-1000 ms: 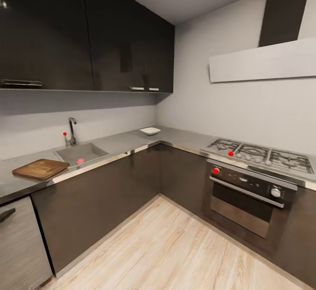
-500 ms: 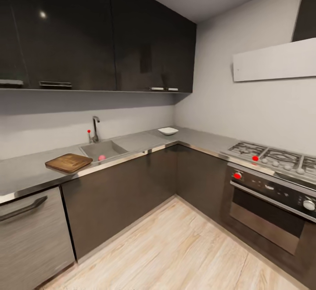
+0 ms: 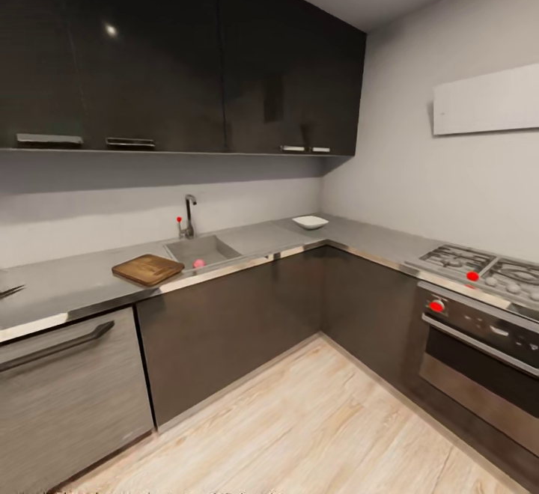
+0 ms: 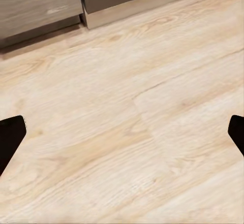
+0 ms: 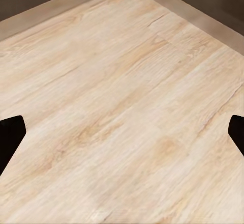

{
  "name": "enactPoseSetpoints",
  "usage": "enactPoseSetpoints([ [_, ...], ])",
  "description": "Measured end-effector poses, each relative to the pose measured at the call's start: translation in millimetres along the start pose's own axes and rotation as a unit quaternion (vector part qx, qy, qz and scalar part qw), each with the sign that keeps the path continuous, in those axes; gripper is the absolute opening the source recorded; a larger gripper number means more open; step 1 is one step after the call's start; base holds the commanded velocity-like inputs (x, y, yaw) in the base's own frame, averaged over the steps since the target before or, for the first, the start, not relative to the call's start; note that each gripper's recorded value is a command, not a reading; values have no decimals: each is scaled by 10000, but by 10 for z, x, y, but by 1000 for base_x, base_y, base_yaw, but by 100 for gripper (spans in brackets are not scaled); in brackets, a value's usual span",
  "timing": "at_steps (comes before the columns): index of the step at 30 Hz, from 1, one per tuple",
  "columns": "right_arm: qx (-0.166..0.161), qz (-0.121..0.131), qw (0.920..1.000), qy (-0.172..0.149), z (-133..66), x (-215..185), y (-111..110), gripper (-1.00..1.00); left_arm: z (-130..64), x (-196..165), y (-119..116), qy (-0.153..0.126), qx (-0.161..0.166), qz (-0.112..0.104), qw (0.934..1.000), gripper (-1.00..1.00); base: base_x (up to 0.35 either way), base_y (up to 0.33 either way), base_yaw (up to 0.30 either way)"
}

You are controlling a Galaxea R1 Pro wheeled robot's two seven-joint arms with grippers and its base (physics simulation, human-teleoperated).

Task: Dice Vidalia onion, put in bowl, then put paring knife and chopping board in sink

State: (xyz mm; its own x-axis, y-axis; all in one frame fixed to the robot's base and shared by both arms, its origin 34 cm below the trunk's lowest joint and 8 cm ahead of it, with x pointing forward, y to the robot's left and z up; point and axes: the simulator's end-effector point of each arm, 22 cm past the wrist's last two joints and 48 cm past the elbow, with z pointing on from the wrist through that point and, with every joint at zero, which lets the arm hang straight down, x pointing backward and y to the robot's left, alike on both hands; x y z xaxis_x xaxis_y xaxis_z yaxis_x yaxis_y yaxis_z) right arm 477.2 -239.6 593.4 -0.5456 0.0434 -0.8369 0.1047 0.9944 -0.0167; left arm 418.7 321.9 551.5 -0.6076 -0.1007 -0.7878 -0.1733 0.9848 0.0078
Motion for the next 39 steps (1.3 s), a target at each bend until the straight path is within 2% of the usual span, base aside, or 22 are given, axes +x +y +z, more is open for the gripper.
enactPoseSetpoints([
  [8,4,-5,10000,59,-1,47,-3,100,-11,57,-62,66,26,-29,10000,100,0,0,155],
  [39,16,-24,9997,248,-8,204,-11,100,-31,210,-49,261,10,2,9997,100,0,-9,194],
])
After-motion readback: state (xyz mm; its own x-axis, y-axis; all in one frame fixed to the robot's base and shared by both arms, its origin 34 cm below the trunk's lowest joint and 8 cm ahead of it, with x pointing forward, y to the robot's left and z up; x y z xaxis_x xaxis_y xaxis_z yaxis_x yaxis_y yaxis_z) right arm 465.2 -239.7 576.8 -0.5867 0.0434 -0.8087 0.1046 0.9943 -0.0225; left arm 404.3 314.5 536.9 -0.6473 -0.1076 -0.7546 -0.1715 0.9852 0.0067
